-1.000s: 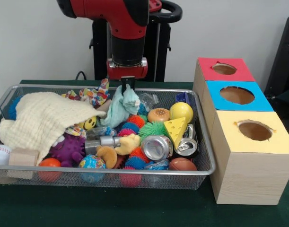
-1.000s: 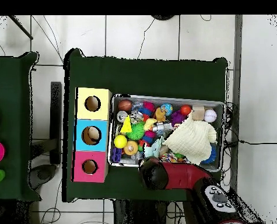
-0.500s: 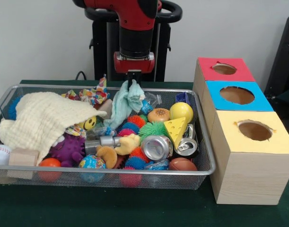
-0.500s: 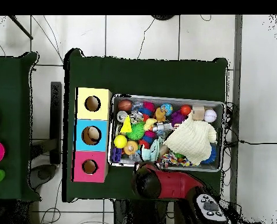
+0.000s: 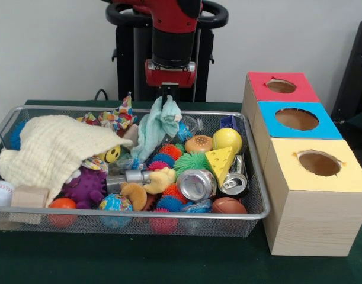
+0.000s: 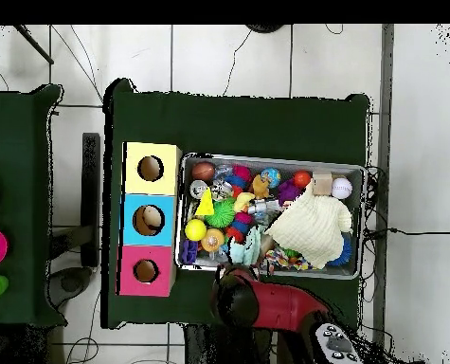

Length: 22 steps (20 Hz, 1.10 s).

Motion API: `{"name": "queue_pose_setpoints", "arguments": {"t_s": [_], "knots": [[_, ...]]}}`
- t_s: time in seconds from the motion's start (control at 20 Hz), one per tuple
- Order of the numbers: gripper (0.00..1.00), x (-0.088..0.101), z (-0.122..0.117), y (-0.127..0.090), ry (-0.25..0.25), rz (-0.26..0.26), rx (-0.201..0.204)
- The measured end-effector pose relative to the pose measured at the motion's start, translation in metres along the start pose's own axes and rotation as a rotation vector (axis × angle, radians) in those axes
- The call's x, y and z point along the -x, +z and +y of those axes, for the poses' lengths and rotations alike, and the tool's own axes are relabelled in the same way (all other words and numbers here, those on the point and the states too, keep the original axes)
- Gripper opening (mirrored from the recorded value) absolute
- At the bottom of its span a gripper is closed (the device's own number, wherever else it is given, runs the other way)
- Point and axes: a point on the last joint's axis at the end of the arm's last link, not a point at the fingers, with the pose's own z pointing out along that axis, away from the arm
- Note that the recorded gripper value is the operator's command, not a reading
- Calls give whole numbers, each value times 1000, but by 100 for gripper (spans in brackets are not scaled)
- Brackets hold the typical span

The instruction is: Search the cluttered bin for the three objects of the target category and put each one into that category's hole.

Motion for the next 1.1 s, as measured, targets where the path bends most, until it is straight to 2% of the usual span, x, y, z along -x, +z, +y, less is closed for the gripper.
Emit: {"name": "queue_pose_setpoints", "arguments": {"t_s": [0.35,0.6,0.65,1.1], "knots": [[0,-6,8,-7,13,9,2],[0,-28,23,-11,14,51,13],[100,-35,25,-11,14,65,19],[100,-54,34,-13,14,101,34]]}}
